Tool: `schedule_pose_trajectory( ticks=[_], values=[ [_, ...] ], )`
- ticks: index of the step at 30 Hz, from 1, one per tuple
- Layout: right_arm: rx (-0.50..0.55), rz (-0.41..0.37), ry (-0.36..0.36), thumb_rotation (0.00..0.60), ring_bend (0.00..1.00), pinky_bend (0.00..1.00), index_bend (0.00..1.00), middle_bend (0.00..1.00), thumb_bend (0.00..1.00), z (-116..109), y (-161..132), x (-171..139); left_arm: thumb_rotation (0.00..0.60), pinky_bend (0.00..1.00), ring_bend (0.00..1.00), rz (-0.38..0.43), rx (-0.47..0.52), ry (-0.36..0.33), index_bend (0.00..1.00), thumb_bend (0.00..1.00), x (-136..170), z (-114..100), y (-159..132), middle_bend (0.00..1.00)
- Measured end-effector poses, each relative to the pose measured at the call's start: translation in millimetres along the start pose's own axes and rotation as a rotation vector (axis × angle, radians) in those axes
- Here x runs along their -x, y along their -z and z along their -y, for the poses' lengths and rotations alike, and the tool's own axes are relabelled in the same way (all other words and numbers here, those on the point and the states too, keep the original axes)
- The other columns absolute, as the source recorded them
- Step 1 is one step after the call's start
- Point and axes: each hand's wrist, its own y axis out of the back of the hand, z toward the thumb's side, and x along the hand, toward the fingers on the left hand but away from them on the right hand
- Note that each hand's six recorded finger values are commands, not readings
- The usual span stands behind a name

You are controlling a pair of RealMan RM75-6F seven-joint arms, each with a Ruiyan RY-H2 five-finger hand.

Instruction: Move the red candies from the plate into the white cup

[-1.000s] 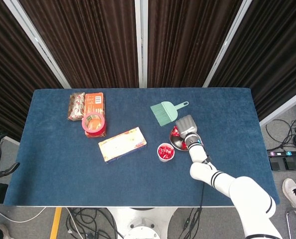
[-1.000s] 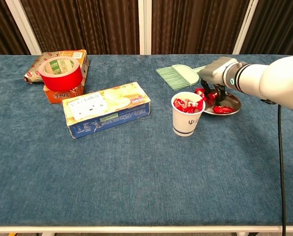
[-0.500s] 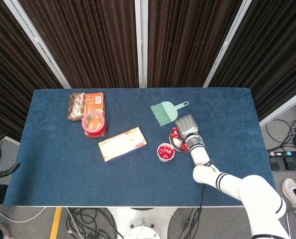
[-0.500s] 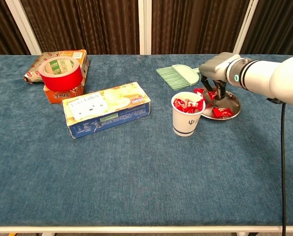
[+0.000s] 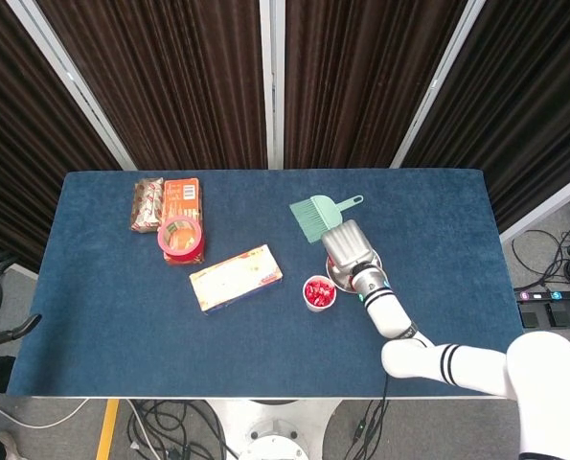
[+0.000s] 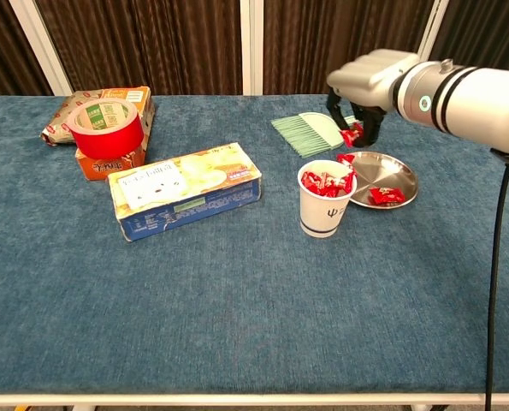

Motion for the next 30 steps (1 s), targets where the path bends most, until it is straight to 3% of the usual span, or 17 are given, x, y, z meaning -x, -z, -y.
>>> schedule_pose_trajectory(
  ticks=[7,22,30],
  values=[
    [0.018,-0.111,0.089,0.6,1.0,1.0,0.6,1.0,0.21,-29,-22,-34,0.162,0.2,0.1,0.002,-0.003,-0.001,0.17,0.09,0,0,-2,0.16],
    [0.019,-0.169,0.036,0.6,1.0,1.0,0.6,1.0,0.1,-13,-39,-40,0.161,0.2,0.1,0.004,0.004,-0.008,0.17,0.09,1,-2,-1,0.16],
    [0.026,-0.184,0.046,0.6,1.0,1.0,0.51,1.0,0.0,-18,-37,-42,0.163,0.2,0.1,0.007,0.007,-0.01,0.17,0.09,1,-2,-2,0.16]
  ],
)
